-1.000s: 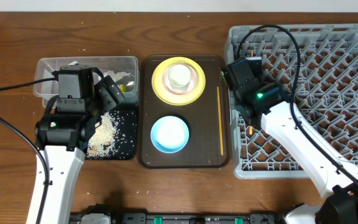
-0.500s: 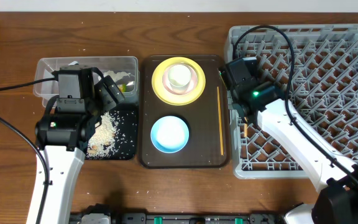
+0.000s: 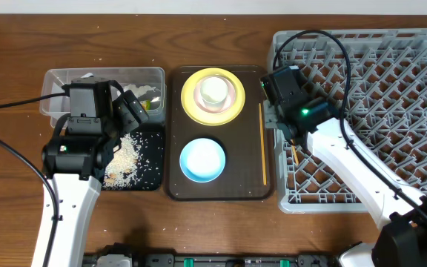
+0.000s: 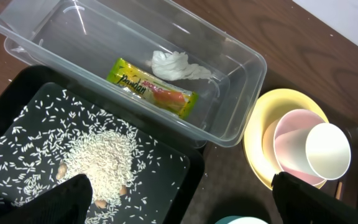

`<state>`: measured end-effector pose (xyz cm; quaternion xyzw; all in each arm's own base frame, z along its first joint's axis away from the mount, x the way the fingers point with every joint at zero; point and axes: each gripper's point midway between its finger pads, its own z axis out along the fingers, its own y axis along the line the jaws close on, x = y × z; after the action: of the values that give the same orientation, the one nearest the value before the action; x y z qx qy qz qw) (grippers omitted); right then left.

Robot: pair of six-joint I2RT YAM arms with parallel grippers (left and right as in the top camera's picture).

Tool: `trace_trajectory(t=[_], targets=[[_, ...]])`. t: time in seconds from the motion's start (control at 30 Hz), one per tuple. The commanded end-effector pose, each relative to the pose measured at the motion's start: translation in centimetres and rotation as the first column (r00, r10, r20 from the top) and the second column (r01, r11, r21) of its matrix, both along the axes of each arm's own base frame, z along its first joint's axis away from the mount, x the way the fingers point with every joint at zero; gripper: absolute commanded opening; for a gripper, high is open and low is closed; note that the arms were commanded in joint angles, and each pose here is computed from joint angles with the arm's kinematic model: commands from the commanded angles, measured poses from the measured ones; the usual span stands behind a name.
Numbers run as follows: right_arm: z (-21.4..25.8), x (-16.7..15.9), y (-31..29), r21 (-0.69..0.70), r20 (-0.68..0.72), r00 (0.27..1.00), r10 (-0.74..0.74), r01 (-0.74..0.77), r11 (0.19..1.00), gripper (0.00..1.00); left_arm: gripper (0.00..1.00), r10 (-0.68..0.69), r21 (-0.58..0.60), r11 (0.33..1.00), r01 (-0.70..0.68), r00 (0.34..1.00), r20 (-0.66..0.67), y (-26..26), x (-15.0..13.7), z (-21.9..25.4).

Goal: Sort waste into correct bins and load items into the dishwasher rack
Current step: 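Carry the chopstick right and drop it into the dish rack, then move the right gripper back and grasp the second chopstick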

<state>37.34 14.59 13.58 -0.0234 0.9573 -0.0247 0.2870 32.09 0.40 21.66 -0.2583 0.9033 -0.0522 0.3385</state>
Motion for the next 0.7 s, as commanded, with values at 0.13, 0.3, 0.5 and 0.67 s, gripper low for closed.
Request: trace_trajectory(t=[0.13,0.3,0.5,0.67], targets=[[-0.5,-0.7,3.1,0.194,-0.055,0.998,0.014,-0.003,0.981,0.27,0.95,0.003,0.007,1.0,-0.003,1.0,0.016,0.2,0.1,0.6],[-0.9,-1.3,4.3,0.205,-0.069,0.997,0.018,-0.003,0.979,0.25,0.95,0.003,0.007,1.0,-0.003,1.0,0.016,0.2,0.1,0.6],[-3.0,-2.1,6.1,0.176,-0.106,0.992,0.063,-0.044,0.983,0.25,0.95,0.003,0.007,1.0,-0.003,1.0,0.016,0.2,0.1,0.6],[-6.3,-2.3,6.2,0.087,-0.15,0.987,0.052,-0.039,0.995,0.25,0.95,0.003,0.007,1.0,-0.003,1.0,0.016,0.2,0.1,0.6]])
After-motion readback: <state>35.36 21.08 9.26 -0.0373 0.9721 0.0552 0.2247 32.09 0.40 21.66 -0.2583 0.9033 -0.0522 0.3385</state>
